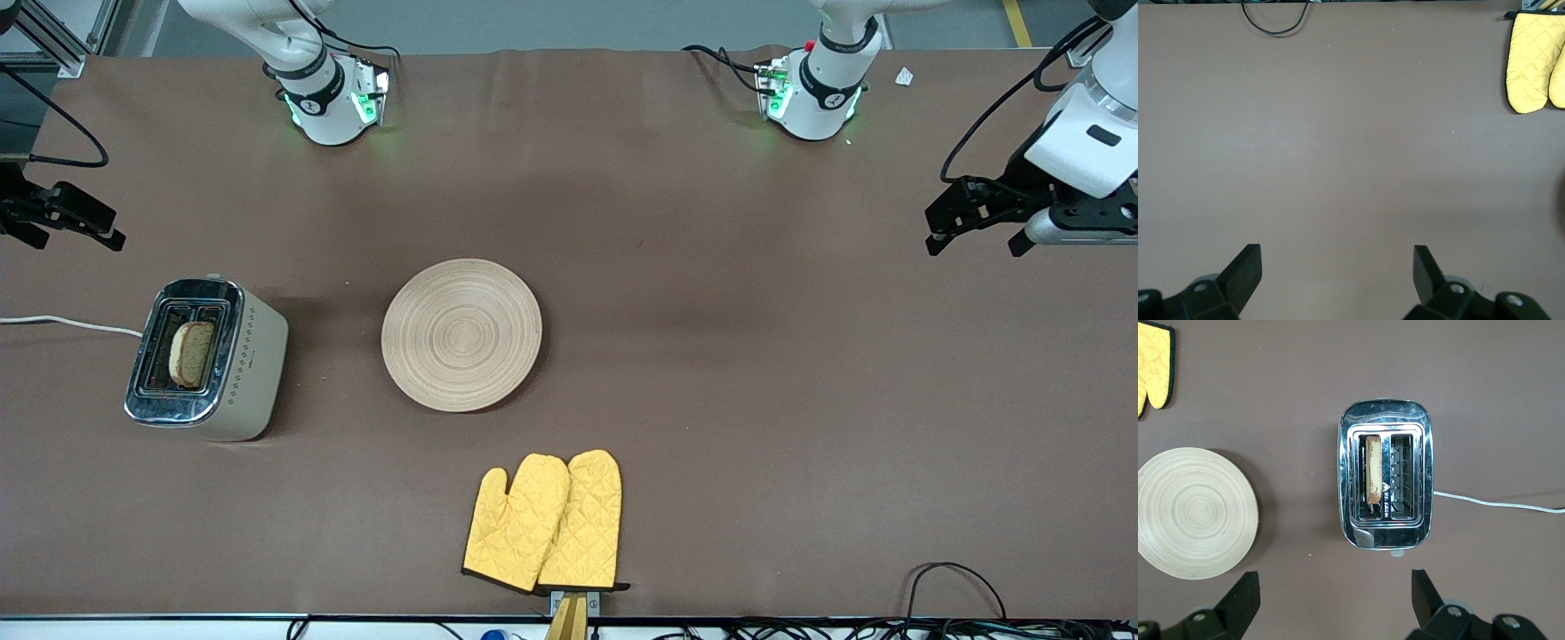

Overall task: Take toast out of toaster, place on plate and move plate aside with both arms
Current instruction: 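Reach the right gripper down to the toast in the toaster slot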

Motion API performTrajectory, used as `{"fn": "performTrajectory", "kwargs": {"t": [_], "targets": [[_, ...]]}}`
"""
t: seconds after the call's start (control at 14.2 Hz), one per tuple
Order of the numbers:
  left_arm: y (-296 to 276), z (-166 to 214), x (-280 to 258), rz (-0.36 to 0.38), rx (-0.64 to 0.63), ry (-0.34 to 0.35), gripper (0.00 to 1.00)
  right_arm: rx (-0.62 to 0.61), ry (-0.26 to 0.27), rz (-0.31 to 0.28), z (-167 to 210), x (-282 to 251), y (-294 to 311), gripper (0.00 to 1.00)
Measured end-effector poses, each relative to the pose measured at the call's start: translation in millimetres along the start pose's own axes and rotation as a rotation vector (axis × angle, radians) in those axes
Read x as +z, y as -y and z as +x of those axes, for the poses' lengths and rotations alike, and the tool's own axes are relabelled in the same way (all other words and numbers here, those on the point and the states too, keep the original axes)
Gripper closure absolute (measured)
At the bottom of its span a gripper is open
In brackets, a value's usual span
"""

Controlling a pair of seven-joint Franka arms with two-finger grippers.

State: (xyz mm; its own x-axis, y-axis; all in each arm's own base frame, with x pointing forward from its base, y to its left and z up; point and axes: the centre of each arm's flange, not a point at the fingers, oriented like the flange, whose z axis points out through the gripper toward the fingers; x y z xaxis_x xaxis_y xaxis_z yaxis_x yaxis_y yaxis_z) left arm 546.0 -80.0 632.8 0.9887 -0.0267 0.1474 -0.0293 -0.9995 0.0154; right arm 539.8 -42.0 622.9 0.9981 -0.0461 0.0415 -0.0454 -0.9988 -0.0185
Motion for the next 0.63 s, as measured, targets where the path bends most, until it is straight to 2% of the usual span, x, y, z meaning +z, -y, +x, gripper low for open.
{"fn": "performTrajectory", "kwargs": {"t": [0.42,0.63], "targets": [[12,6,5,0.001,-0.021,0.011,0.0,-0.007,0.005,-0.008,0,2,1,0.0],[12,6,5,0.001,-0.021,0.014,0.0,-0.002,0.025,-0.035,2,15,-6,0.0]]}}
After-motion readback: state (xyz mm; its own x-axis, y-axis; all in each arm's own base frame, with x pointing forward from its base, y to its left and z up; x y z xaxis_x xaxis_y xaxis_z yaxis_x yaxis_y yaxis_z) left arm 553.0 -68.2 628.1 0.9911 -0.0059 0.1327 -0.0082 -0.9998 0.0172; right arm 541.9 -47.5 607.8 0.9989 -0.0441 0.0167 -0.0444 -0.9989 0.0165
